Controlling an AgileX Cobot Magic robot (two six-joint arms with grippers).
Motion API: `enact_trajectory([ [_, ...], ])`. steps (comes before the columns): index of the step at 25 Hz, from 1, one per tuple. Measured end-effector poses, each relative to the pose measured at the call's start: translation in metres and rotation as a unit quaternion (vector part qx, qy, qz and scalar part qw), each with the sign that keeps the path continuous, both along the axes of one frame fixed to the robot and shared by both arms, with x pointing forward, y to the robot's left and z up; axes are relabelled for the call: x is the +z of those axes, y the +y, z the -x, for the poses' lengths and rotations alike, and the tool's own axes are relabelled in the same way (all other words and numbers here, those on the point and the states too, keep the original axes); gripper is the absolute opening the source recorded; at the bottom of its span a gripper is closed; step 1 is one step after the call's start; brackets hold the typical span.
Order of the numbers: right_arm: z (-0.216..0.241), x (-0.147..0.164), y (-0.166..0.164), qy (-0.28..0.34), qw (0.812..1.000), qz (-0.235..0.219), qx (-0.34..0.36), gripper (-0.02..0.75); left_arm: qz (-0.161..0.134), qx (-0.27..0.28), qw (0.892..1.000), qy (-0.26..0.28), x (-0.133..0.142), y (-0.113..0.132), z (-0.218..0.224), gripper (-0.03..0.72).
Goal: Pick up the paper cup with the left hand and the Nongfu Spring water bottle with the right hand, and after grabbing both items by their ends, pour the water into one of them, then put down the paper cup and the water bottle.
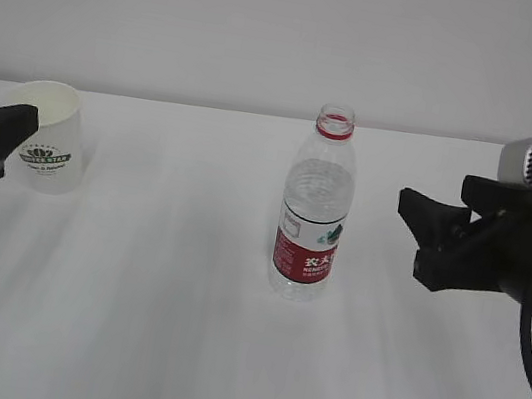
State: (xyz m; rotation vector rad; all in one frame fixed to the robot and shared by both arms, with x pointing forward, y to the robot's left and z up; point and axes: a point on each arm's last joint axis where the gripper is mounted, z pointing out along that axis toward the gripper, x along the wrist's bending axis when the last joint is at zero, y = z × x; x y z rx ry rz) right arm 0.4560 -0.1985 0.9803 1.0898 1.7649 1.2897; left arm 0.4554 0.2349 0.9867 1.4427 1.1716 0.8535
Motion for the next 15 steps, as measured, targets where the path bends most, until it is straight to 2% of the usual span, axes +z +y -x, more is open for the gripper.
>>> enact_trajectory([
  [3, 0.011, -0.009, -0.004, -0.005, 1.000, -0.031, -0.003, 0.519, 0.000, 0.000, 1.000, 0.000, -0.001, 0.000, 0.000, 0.484],
  [7, 0.026, -0.024, -0.010, 0.013, 0.999, -0.035, 0.003, 0.519, -0.002, -0.001, 1.000, 0.005, -0.002, 0.000, 0.000, 0.484],
  [10, 0.035, -0.030, -0.009, 0.016, 0.999, -0.021, 0.030, 0.519, -0.004, -0.002, 1.000, 0.015, -0.006, -0.001, -0.001, 0.484],
  [15, 0.036, -0.040, -0.005, 0.020, 0.998, 0.003, 0.062, 0.519, 0.015, 0.005, 0.999, 0.035, -0.026, 0.002, 0.006, 0.484],
])
